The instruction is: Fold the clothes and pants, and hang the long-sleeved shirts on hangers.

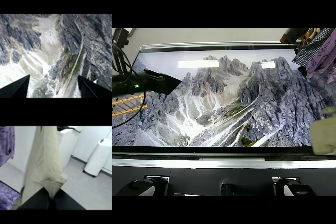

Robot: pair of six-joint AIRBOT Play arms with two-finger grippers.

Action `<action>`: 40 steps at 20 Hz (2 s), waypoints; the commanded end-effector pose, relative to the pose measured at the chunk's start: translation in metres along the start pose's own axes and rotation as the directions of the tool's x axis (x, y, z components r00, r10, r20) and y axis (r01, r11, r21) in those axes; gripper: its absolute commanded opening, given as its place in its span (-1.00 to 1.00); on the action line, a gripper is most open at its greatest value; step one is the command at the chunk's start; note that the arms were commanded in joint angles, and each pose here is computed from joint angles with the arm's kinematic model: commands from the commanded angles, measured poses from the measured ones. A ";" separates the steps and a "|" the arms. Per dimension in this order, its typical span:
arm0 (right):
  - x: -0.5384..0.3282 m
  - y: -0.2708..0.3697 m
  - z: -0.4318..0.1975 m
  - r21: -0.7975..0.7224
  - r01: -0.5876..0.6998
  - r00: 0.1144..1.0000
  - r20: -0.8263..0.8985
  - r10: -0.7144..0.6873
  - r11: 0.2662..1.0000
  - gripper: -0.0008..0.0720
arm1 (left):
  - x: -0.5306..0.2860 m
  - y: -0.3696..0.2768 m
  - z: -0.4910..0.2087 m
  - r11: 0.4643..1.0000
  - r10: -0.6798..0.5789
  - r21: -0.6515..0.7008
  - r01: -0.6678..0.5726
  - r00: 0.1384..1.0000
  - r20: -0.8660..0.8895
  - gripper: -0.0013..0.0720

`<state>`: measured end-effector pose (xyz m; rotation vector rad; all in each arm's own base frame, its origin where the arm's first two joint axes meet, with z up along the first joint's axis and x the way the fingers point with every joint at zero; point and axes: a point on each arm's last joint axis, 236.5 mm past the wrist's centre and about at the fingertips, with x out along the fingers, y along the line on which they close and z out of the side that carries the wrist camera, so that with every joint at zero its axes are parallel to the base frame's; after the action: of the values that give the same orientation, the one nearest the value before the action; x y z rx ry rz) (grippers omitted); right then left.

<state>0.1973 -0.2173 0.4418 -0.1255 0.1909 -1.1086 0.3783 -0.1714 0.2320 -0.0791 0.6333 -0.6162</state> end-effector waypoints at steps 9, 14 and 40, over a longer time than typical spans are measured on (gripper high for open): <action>0.050 -0.017 0.061 0.127 0.171 0.980 0.077 -0.181 0.977 -0.92 | 0.000 0.001 0.000 1.000 0.001 0.001 -0.001 1.000 -0.001 0.89; 0.060 -0.051 0.058 0.163 0.250 0.962 0.071 -0.265 0.954 -0.92 | 0.000 0.001 0.000 1.000 0.001 0.001 -0.001 1.000 0.000 0.89; 0.126 -0.156 0.004 0.479 0.369 0.920 -0.065 -0.387 0.797 -0.91 | 0.010 0.004 -0.005 0.996 -0.002 -0.087 0.000 1.000 -0.025 0.89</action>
<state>0.1140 -0.3921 0.4703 0.2171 -0.1365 -1.5590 0.3836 -0.1731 0.2218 -0.1285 0.6744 -0.5999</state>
